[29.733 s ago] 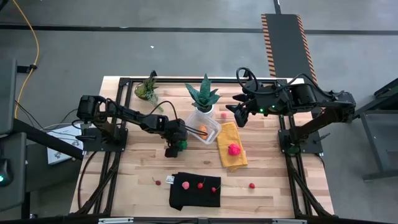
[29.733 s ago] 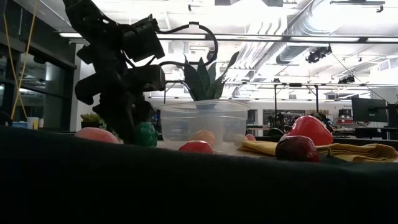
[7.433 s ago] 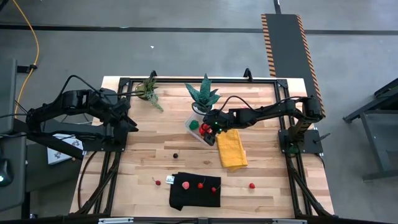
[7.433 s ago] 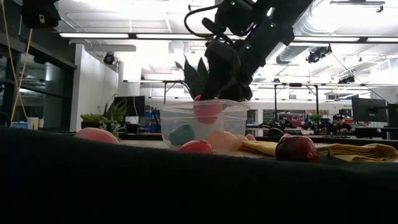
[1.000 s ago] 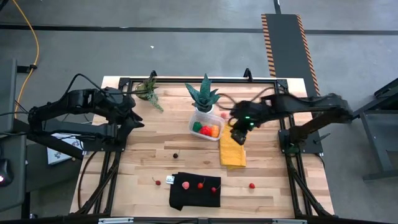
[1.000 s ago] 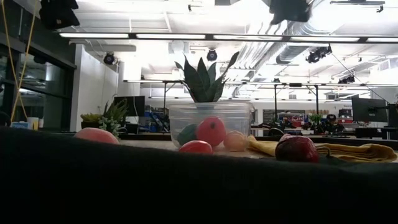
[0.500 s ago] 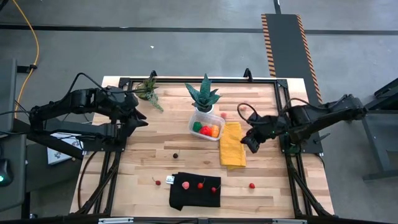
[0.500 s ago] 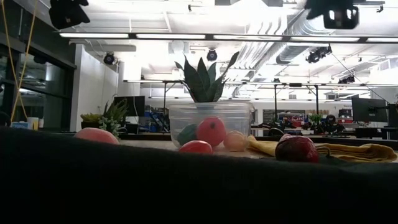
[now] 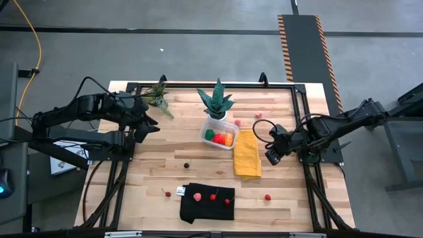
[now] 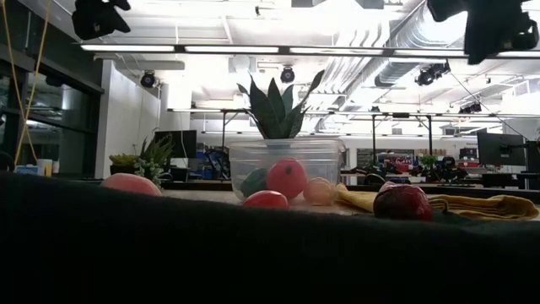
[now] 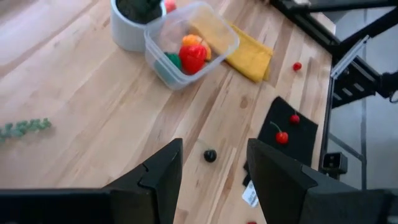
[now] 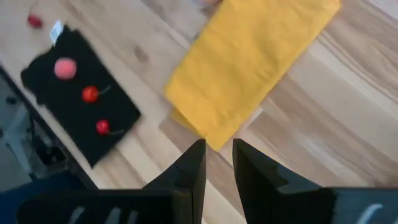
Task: Pick and placing Produce into tupperware
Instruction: Put the red raspberry into the transparent container
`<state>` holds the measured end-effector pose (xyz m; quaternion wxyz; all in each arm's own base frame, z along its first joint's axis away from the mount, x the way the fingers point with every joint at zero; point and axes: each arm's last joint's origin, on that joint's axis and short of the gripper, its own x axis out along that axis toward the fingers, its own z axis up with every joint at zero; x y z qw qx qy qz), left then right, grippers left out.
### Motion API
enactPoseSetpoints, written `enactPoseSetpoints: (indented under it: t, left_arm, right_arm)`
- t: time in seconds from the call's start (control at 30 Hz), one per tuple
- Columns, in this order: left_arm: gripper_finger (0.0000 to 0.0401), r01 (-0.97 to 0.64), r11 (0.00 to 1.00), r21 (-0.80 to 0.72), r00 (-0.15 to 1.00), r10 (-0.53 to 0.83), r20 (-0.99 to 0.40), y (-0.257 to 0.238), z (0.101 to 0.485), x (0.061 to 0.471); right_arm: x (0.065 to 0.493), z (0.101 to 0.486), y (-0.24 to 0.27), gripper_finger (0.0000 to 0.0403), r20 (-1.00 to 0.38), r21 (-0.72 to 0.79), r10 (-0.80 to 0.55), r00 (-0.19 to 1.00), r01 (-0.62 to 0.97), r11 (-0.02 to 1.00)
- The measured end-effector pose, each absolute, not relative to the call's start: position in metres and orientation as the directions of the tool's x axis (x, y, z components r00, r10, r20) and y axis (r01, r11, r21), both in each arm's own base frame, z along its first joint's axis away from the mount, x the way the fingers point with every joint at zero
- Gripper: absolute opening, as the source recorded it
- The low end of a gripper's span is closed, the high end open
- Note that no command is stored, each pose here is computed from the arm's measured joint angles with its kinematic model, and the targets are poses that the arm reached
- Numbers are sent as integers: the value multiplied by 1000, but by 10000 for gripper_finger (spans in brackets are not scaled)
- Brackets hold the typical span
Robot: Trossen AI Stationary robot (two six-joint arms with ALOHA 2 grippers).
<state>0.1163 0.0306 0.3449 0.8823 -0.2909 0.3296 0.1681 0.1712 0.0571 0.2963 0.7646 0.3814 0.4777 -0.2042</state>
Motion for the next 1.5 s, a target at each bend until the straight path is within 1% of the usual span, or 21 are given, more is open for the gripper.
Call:
enactPoseSetpoints:
  t: [0.1,0.17,0.27,0.4,0.5,0.63,0.83,1.0,1.1,1.17,1.3,1.4,1.5]
  left_arm:
    - [168,-492,769,-409,736,116,-667,32,346,119]
    - [168,-487,768,-416,747,120,-654,33,347,123]
    - [168,-488,767,-416,746,120,-656,34,346,127]
    - [168,-493,766,-413,738,117,-664,35,345,131]
    - [168,-495,765,-411,734,115,-669,36,344,134]
    - [168,-487,767,-417,738,106,-667,37,343,138]
    - [168,-459,771,-442,744,61,-665,36,343,140]
    - [168,-399,775,-489,761,-18,-649,34,344,140]
    - [168,-361,776,-516,775,-58,-629,33,345,141]
    - [168,-347,779,-522,787,-62,-614,33,347,142]
    - [168,-284,792,-541,836,-72,-543,34,353,147]
    - [168,-204,798,-567,875,-110,-471,33,360,151]
    - [168,-116,795,-595,901,-168,-400,32,366,154]
  right_arm:
    - [172,297,62,69,-877,400,99,469,603,690]
    - [170,297,66,69,-876,395,106,470,574,718]
    - [167,296,74,69,-870,369,76,487,542,755]
    - [163,283,90,69,-850,346,48,525,486,803]
    - [161,272,103,69,-813,393,73,577,451,801]
    - [162,267,117,69,-735,487,90,672,430,760]
    - [166,274,124,69,-632,566,74,772,393,725]
    - [171,279,125,69,-557,591,24,830,376,714]
    - [172,280,125,69,-540,566,9,842,355,744]
    - [173,280,124,69,-541,536,7,841,338,773]
    - [173,280,125,69,-555,488,50,830,277,828]
    - [174,282,126,69,-538,510,62,841,267,818]
    - [176,285,128,69,-505,577,66,861,279,768]
